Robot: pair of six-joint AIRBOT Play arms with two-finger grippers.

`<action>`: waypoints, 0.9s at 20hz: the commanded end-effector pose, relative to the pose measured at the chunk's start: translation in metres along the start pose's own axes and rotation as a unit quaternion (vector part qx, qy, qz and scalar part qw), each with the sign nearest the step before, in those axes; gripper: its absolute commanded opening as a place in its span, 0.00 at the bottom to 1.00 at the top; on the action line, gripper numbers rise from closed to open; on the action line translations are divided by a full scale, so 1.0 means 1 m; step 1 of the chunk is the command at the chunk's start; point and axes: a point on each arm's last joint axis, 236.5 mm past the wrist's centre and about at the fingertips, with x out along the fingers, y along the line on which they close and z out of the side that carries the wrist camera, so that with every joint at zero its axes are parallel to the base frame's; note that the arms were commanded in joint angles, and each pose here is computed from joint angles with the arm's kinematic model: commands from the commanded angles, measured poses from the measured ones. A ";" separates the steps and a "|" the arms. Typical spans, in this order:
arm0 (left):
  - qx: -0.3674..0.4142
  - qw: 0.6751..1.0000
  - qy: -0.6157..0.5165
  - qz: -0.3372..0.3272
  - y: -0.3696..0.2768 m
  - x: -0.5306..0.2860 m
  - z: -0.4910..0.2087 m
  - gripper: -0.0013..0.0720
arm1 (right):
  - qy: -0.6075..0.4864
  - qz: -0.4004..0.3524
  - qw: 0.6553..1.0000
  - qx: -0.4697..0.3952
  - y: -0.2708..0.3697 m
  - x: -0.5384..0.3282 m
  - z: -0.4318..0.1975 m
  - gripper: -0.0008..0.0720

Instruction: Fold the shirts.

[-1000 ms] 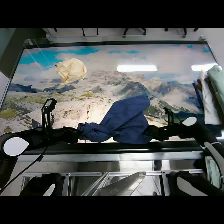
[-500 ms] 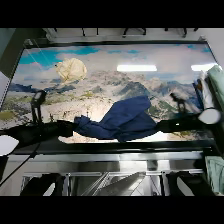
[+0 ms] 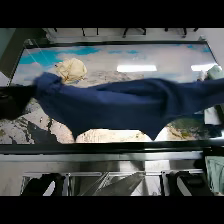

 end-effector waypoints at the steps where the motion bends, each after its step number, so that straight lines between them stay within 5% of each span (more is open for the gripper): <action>1: 0.035 0.997 -0.067 -0.003 -0.034 -0.061 0.049 0.04 | -0.095 -0.026 0.995 -0.021 -0.002 -0.044 0.068 0.04; 7: 0.005 0.988 0.126 0.088 0.031 -0.010 -0.003 0.04 | 0.018 -0.077 0.996 -0.034 -0.050 0.063 0.051 0.04; 12: -0.017 0.940 0.325 0.107 0.086 0.111 -0.146 0.04 | 0.238 -0.072 0.969 0.000 -0.087 0.216 -0.067 0.04; 18: -0.016 0.918 0.361 0.160 0.168 0.228 -0.238 0.04 | 0.375 -0.070 0.924 0.027 -0.123 0.362 -0.208 0.04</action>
